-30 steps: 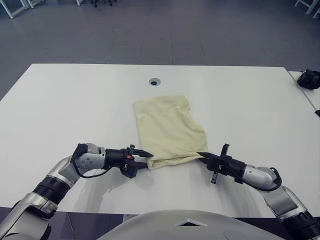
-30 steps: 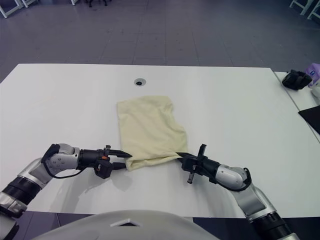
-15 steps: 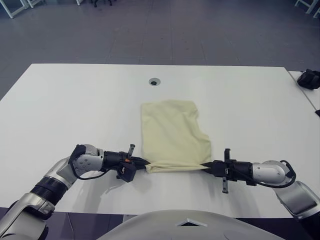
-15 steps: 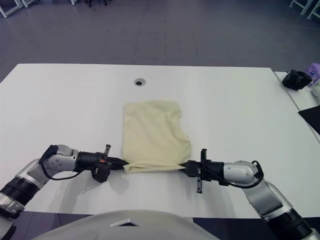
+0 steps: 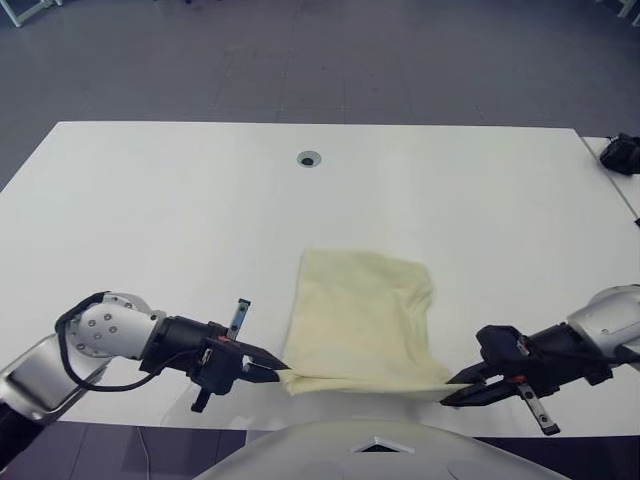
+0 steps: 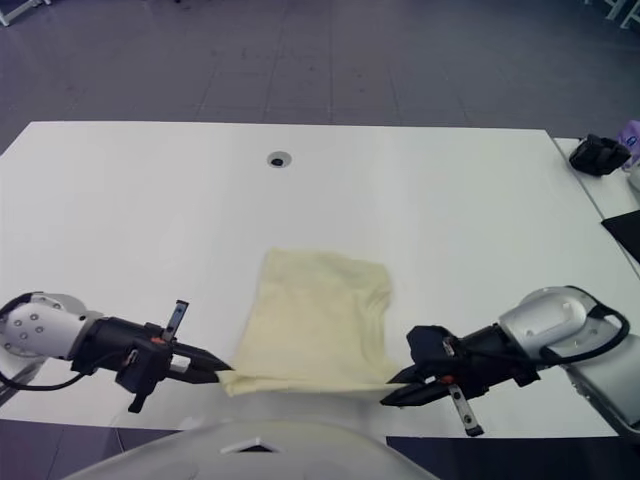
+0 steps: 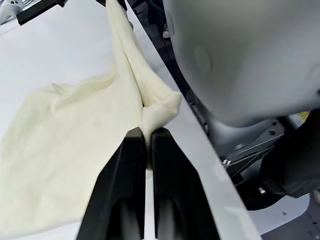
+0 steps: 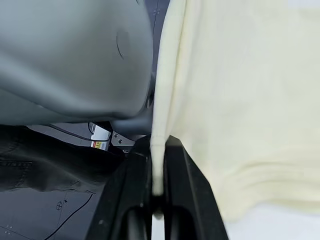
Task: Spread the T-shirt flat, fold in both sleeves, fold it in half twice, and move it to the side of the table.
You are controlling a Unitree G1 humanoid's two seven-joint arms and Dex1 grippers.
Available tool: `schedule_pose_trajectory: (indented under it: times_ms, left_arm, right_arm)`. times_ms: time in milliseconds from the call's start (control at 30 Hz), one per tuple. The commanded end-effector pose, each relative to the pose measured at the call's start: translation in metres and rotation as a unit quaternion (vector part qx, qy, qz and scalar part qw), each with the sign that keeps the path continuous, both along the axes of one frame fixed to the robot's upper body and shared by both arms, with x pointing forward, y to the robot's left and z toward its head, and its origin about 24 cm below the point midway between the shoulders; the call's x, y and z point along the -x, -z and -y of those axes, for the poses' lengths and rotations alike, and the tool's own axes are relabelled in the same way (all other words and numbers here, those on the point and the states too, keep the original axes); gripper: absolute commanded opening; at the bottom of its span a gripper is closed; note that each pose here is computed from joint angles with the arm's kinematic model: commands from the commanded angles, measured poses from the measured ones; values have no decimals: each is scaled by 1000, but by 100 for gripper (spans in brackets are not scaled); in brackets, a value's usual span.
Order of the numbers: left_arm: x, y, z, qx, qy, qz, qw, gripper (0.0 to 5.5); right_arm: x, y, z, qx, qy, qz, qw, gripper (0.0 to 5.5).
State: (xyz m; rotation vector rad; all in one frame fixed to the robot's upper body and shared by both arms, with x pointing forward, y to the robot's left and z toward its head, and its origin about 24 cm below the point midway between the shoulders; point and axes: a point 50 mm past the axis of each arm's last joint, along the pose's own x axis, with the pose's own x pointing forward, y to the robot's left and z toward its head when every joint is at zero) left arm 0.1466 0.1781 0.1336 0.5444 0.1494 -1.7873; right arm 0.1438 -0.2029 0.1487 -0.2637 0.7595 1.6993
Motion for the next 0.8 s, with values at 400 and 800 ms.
schedule_pose_trajectory:
  times_ms: [400, 800]
  left_arm:
    - [-115, -3, 0, 19, -138, -98, 985, 0]
    - [-159, 54, 7, 21, -208, -145, 967, 0]
  right_arm:
    - [-128, 5, -2, 35, 70, 160, 984, 5]
    - [-154, 30, 7, 60, 101, 152, 981, 5]
